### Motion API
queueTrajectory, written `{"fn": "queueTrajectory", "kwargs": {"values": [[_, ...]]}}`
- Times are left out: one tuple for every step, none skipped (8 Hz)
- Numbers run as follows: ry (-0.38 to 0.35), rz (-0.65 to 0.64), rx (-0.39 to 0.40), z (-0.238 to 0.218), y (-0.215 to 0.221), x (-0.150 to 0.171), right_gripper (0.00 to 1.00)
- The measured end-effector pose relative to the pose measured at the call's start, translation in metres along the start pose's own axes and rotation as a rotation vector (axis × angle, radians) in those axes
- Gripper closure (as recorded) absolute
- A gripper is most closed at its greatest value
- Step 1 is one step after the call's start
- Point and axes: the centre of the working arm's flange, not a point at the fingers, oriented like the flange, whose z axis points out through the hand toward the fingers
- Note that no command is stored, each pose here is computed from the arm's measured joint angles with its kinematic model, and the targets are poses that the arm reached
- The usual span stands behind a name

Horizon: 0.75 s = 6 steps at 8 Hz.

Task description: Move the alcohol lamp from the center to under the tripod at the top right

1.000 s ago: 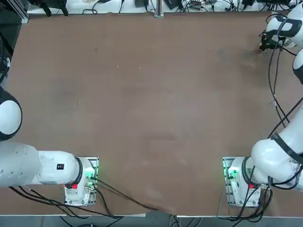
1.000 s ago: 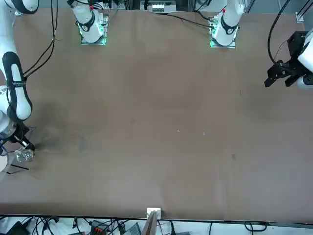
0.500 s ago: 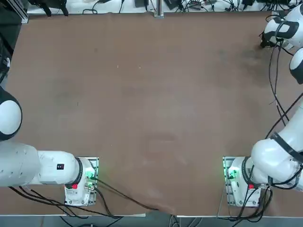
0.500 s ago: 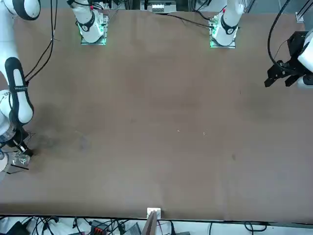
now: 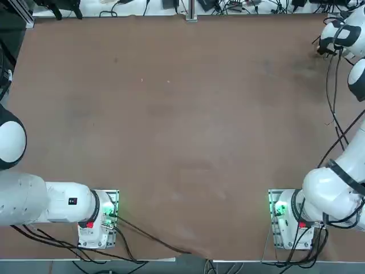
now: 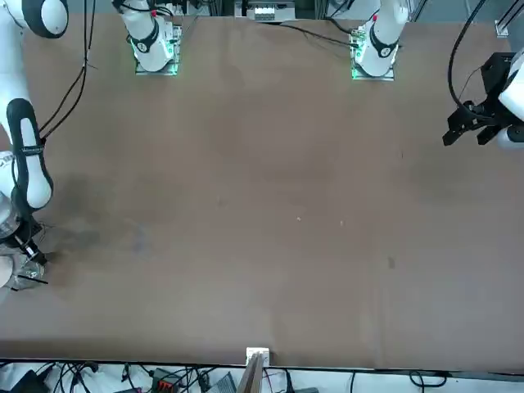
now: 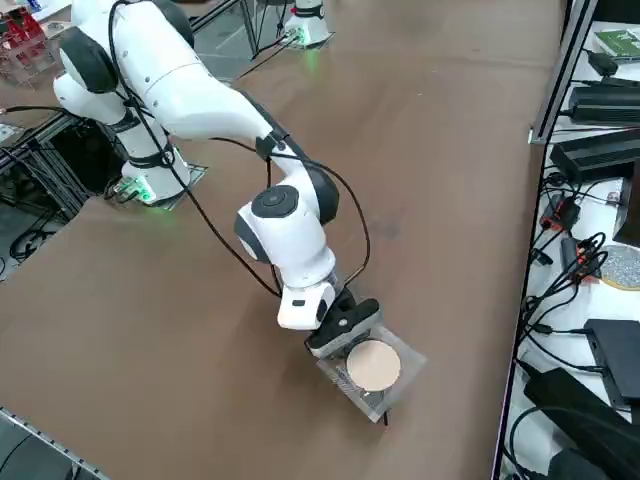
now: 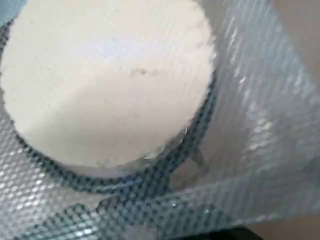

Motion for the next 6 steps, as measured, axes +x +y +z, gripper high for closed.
{"fn": "queueTrajectory", "kwargs": {"values": [[0.004,0.001,-0.002,0.001,0.002,0.001,0.98],[0.007,0.001,-0.003,0.003,0.002,0.001,0.98],[0.008,0.0,-0.002,0.004,0.001,0.0,0.98],[0.008,-0.005,0.0,0.005,-0.003,-0.001,0.97],[0.002,-0.016,0.003,0.005,-0.011,-0.004,0.95],[-0.017,-0.03,0.004,0.004,-0.021,-0.01,0.89]]}}
